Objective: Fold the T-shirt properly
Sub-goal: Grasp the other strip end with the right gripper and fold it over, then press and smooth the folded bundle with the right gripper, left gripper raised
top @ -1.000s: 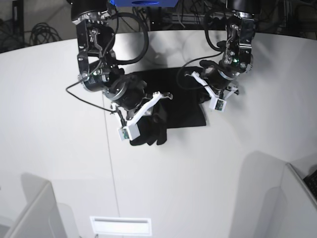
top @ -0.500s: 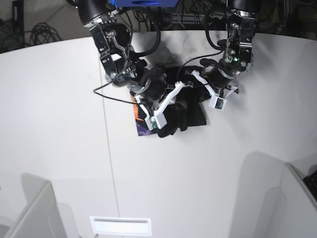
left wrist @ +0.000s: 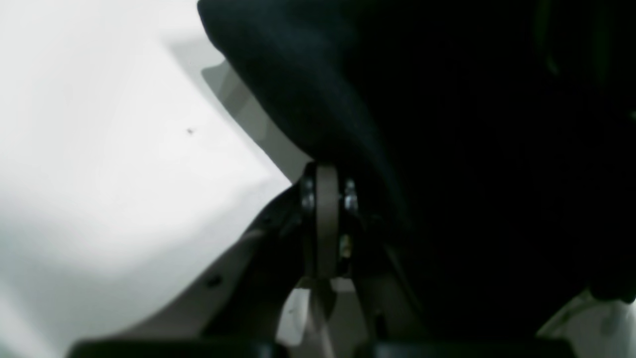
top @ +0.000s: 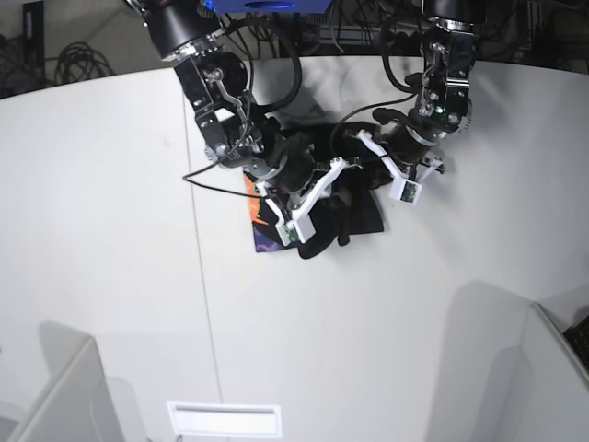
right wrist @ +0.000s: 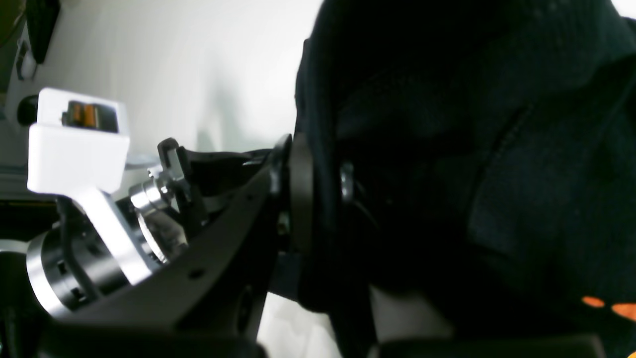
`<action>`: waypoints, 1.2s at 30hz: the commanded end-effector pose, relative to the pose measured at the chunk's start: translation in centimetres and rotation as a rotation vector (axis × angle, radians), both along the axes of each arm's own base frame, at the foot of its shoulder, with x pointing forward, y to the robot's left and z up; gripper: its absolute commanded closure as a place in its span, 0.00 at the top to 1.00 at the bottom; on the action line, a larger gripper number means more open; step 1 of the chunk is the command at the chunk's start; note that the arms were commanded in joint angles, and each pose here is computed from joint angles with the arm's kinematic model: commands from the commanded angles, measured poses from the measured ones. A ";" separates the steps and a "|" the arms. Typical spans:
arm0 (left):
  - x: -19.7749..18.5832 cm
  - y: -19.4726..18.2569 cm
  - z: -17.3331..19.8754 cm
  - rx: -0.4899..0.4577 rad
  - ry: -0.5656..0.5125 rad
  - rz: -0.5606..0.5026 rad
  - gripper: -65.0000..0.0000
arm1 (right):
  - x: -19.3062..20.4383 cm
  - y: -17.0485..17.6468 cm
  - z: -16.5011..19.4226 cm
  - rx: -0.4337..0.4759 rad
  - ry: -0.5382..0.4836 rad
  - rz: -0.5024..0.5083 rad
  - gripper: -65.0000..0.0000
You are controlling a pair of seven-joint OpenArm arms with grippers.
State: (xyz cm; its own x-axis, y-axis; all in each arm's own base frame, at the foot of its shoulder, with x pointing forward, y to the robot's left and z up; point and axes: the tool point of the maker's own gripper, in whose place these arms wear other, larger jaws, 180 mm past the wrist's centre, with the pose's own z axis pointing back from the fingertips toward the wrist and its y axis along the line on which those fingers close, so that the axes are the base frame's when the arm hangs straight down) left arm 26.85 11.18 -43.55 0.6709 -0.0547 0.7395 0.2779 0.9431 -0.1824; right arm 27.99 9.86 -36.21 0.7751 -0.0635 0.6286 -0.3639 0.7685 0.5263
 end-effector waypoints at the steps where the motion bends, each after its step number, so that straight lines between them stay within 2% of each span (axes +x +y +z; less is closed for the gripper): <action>1: -0.8 0.4 -0.6 0.028 0.038 -0.006 0.00 | 0.8 0.6 1.4 0.035 -0.040 -0.002 0.00; 5: -1.4 0.6 0.1 0.025 0.024 0.004 0.00 | 0.6 0.6 -0.2 0.014 0.000 -0.001 0.00; 12: -2.6 5.2 3.1 0.077 -0.040 0.111 0.00 | 0.3 0.9 -1.2 0.011 0.031 0.001 0.02; 16: -3.9 9.3 3.5 0.128 -0.034 0.204 0.00 | 0.3 1.0 -0.9 0.015 0.029 0.003 0.32; 18: -4.3 11.5 3.7 0.152 -0.035 0.257 0.00 | 0.2 1.0 -1.0 0.015 0.030 0.004 0.41; 19: -4.4 12.4 3.9 0.162 -0.037 0.279 0.00 | 0.1 1.1 -1.0 0.016 0.032 0.004 0.42; 24: -5.4 15.4 4.3 0.199 -0.034 0.353 0.00 | 0.5 1.0 0.5 0.033 -0.010 0.001 0.39; 26: -5.6 15.6 4.2 0.201 -0.030 0.355 0.00 | 0.7 1.0 1.3 0.041 -0.031 0.001 0.39; 33: -5.6 15.4 4.1 0.197 -0.029 0.357 0.00 | 0.1 1.3 1.2 0.029 0.001 0.030 0.39; 36: -5.7 15.6 4.2 0.198 -0.029 0.360 0.00 | -1.1 2.8 1.2 0.024 -0.003 0.089 0.39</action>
